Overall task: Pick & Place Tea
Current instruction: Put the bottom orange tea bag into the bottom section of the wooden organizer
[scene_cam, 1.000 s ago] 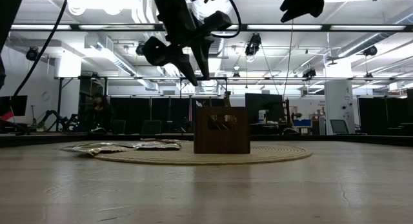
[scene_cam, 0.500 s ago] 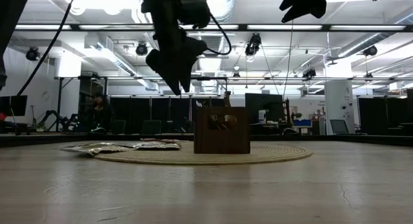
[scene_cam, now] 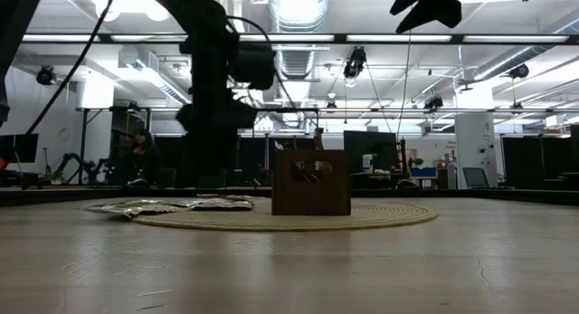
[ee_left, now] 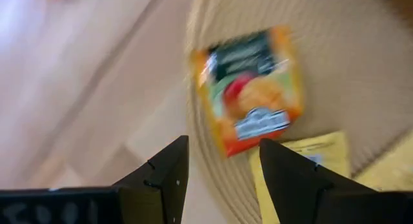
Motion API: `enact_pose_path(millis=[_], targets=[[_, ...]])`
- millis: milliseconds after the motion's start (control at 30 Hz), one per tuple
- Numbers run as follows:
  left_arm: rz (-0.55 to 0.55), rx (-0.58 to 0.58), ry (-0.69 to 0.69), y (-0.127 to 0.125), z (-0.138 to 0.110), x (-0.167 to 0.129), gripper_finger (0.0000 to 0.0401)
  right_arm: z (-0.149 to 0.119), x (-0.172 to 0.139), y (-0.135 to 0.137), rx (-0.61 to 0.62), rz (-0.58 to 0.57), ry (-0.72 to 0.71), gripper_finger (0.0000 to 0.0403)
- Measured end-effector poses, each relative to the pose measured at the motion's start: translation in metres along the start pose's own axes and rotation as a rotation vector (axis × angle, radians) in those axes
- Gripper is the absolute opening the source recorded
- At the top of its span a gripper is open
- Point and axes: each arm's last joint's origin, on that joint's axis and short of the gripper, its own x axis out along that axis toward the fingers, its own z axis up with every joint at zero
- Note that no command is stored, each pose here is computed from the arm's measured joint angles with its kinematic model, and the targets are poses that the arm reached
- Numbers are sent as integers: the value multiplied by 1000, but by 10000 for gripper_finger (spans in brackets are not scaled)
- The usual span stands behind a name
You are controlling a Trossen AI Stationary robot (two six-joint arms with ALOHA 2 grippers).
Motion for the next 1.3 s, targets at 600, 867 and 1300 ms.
enact_pose_path(millis=[600,867,1300], targets=[[-8,-261,-33,6,6,14,183,1,0,0,13,-5,-5,205],[-10,-272,-16,10,10,26,183,1,0,0,20,-2,-4,205],[-40,-294,-70,10,19,29,183,2,0,1,24,5,-18,205]])
